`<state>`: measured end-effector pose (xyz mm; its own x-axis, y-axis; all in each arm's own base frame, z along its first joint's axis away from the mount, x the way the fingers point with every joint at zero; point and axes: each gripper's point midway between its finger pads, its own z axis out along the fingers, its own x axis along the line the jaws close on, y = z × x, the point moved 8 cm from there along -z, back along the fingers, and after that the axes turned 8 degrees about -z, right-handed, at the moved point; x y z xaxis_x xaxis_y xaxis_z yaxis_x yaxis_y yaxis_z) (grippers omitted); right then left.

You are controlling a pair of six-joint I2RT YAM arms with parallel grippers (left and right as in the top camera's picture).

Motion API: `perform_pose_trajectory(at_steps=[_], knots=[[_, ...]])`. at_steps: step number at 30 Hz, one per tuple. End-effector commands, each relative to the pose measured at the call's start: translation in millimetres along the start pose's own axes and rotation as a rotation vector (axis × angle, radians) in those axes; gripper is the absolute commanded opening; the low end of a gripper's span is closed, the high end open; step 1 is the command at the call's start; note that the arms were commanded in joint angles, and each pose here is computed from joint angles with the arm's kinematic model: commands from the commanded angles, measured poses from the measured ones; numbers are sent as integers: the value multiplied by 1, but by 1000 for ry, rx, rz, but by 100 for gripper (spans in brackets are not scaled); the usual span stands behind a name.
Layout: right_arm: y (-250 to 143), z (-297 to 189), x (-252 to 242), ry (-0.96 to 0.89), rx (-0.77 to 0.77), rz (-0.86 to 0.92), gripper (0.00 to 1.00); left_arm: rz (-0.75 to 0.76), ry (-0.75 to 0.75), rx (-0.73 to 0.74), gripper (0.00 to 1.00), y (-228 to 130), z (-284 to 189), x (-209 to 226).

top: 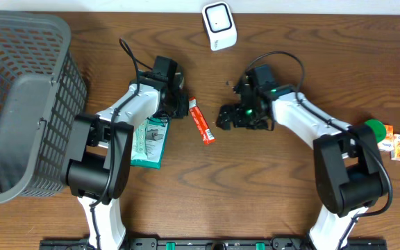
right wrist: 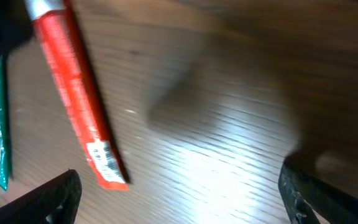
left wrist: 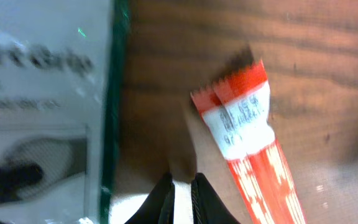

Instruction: Scan the item barcode

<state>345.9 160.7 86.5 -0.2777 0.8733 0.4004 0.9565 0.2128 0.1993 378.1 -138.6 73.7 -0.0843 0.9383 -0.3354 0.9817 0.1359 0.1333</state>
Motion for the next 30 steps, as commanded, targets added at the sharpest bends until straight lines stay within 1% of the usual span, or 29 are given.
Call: perform_pose_trajectory(at_steps=[1, 2, 3, 4, 5, 6, 7, 10, 12, 15, 17, 21, 22, 25, 30], knots=[[-16, 12, -22, 89, 78, 109, 91, -15, 67, 141, 14, -30, 19, 8], [-14, 11, -14, 185, 71, 69, 77, -16, 88, 144, 13, -31, 18, 10], [-13, 10, -9, 242, 60, 25, 58, -17, 111, 142, 13, -32, 18, 13], [-11, 10, -4, 275, 49, -5, 39, -19, 140, 135, 13, -31, 17, 17], [-10, 11, -1, 283, 41, -24, 13, -22, 163, 131, 11, -31, 16, 20], [-9, 12, 2, 284, 37, -38, 3, -28, 185, 126, 7, -30, 15, 24], [-9, 14, 8, 289, 32, -73, 1, -41, 200, 124, 7, -29, 13, 27], [-9, 22, 28, 299, 26, -144, 1, -66, 204, 115, 7, -25, 7, 35], [-11, 28, 40, 273, 33, -178, 1, -83, 200, 99, 8, -21, 1, 40], [-18, 41, 51, 122, 50, -150, 1, -104, 193, 73, 7, -15, -8, 45], [-22, 47, 59, 35, 47, -169, 1, -114, 191, 62, 7, -12, -12, 48], [-27, 59, 87, -35, 9, -250, 2, -116, 191, 60, 8, -11, -13, 52], [-29, 61, 91, -64, -2, -270, 3, -116, 192, 60, 7, -11, -13, 52], [-32, 65, 95, -174, -28, -311, 6, -111, 192, 61, 7, -11, -13, 52], [-37, 63, 88, -350, -35, -336, 7, -108, 192, 63, 7, -11, -13, 52]])
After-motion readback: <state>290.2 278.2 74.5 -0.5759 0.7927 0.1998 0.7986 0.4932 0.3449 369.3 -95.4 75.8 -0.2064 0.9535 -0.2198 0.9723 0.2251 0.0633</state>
